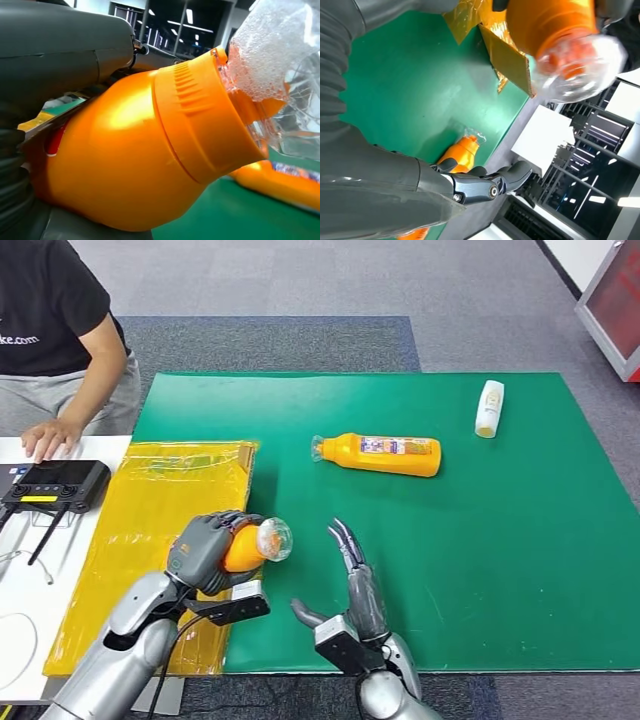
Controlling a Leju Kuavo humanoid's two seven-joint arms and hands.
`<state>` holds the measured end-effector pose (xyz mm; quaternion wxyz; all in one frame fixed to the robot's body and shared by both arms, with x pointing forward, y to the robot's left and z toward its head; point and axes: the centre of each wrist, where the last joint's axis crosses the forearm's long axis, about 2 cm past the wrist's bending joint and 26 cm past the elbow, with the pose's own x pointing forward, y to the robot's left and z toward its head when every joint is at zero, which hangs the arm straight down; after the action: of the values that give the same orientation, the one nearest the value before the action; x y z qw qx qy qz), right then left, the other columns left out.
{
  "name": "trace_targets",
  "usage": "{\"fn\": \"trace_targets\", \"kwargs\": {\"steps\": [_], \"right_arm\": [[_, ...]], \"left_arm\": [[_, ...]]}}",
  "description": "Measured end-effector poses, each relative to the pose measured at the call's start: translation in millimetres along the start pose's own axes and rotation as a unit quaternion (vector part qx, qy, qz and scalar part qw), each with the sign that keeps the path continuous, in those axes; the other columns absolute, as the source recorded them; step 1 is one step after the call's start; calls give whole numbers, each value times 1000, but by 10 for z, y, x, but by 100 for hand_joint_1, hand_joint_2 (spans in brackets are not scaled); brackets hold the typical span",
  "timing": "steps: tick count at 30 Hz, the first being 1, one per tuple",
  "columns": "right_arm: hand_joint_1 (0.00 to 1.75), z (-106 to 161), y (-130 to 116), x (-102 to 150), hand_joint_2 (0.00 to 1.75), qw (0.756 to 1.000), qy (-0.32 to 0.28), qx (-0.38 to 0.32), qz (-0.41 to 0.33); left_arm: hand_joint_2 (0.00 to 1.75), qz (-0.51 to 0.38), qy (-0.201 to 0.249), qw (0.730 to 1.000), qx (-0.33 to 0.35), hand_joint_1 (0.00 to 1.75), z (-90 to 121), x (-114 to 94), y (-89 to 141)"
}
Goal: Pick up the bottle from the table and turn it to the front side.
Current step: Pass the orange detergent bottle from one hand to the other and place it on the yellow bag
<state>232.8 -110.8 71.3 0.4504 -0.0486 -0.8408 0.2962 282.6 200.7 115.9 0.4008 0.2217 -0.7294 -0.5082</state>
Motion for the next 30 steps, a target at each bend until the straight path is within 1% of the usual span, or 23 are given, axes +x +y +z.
{"fn": "trace_targets", "kwargs": {"steps": [4,10,11,14,15,17,22,30], "right_arm": [[0,5,-4,-9,175,1000,3,-3,-3],[0,21,-8,-28,175,1000,8,-1,-5],[0,24,-7,-32,175,1000,9,-1,-5],[0,33,-3,-46,175,1000,13,1,-5],[0,37,0,-51,175,1000,14,2,-5],[0,44,8,-60,175,1000,16,4,-6],[0,68,29,-80,175,1000,20,9,-6],[0,107,50,-115,175,1000,23,17,2]], "left_arm": [[175,-22,11,999,-23,175,-53,-51,-23],[175,-31,24,998,-48,175,-92,-140,-97],[175,-31,27,998,-52,153,-97,-150,-116],[175,-30,40,996,-69,25,-108,-175,-195],[175,-30,44,996,-75,3,-110,-181,-227],[175,-31,53,994,-85,0,-106,-183,-297],[175,-35,73,992,-101,0,-69,-178,-456],[175,-50,77,991,-101,0,-75,-135,-526]]}}
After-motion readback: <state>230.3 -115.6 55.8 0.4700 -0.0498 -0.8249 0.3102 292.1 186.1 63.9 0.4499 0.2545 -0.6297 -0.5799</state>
